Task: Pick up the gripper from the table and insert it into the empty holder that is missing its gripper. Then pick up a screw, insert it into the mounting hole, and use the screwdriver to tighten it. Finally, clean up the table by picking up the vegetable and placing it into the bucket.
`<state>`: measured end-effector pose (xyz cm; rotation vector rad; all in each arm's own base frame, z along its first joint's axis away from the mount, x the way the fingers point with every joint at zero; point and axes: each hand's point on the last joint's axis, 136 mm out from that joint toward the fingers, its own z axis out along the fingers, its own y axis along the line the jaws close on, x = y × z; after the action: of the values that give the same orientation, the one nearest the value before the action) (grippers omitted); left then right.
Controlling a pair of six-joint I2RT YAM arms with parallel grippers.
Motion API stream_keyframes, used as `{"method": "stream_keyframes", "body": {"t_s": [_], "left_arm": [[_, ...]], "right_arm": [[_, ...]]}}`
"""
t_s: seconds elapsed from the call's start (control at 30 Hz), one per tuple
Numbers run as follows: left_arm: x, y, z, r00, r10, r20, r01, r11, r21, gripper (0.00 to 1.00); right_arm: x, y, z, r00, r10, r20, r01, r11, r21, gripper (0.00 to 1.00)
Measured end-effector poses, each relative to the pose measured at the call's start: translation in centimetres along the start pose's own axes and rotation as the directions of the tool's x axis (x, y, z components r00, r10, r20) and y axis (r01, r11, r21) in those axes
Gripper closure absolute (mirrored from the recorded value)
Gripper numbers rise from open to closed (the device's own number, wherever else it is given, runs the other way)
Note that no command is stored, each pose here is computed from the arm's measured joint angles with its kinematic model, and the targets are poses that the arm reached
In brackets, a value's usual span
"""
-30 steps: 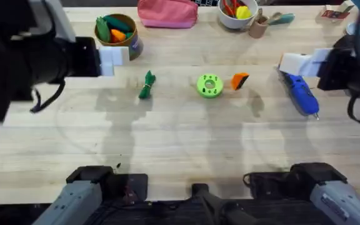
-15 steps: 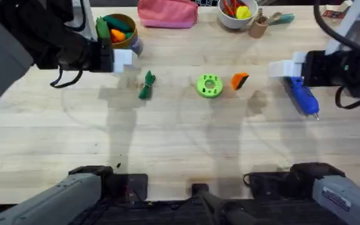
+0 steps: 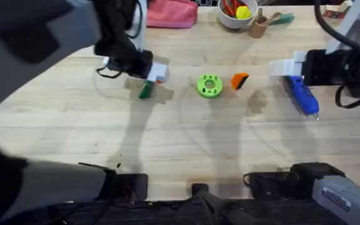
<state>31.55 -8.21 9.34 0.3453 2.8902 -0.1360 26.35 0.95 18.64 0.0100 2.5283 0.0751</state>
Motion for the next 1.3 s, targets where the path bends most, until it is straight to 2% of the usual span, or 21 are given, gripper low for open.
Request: {"method": "stream_keyframes", "body": {"t_s": [0.17, 0.43, 0.5, 0.63, 0.67, 0.73, 1.13, 1.23, 1.3], "left_arm": [[1.1, 0.5, 3.1, 0.994, -0.002, -0.105, -0.001, 1.000, -0.024, 0.011], [0.9, 0.8, 6.3, 0.989, -0.008, -0.147, 0.004, 1.000, -0.028, 0.108], [0.6, 0.8, 6.3, 0.990, -0.006, -0.138, 0.002, 1.000, -0.025, 0.297], [0.3, 0.5, 6.3, 0.991, -0.001, -0.134, 0.000, 1.000, -0.009, 0.866], [0.3, 0.4, 6.3, 0.991, 0.003, -0.133, -0.004, 1.000, -0.009, 0.968], [0.3, 0.4, 6.2, 0.991, 0.004, -0.132, -0.005, 1.000, -0.009, 0.994], [0.4, 0.5, 6.0, 0.989, 0.002, -0.148, -0.005, 1.000, -0.016, 0.995], [-0.2, 0.5, 5.2, 0.989, -0.002, -0.148, 0.000, 1.000, -0.015, 0.995], [-1.4, 0.4, 4.3, 0.993, -0.004, -0.119, 0.002, 1.000, -0.015, 0.995]], "right_arm": [[0.0, 0.0, 0.0, 1.000, 0.000, 0.000, 0.000, 1.000, 0.000, 0.075], [0.0, 0.0, 0.0, 1.000, 0.000, 0.000, 0.000, 1.000, 0.000, 0.075], [0.0, 0.0, 0.0, 1.000, 0.000, 0.000, 0.000, 1.000, 0.000, 0.075], [0.0, 0.0, 0.0, 1.000, 0.000, 0.001, 0.000, 1.000, 0.000, 0.076], [0.0, 0.0, 0.0, 1.000, 0.000, 0.001, 0.000, 1.000, 0.000, 0.076], [0.0, 0.0, 0.0, 1.000, 0.000, 0.001, 0.000, 1.000, 0.000, 0.075], [-0.1, 0.0, 0.0, 1.000, 0.000, 0.002, 0.000, 1.000, 0.000, 0.075], [-0.1, 0.0, 0.0, 1.000, 0.000, 0.002, 0.000, 1.000, 0.000, 0.075], [-0.1, 0.0, 0.0, 1.000, 0.000, 0.002, 0.000, 1.000, 0.000, 0.075]]}}
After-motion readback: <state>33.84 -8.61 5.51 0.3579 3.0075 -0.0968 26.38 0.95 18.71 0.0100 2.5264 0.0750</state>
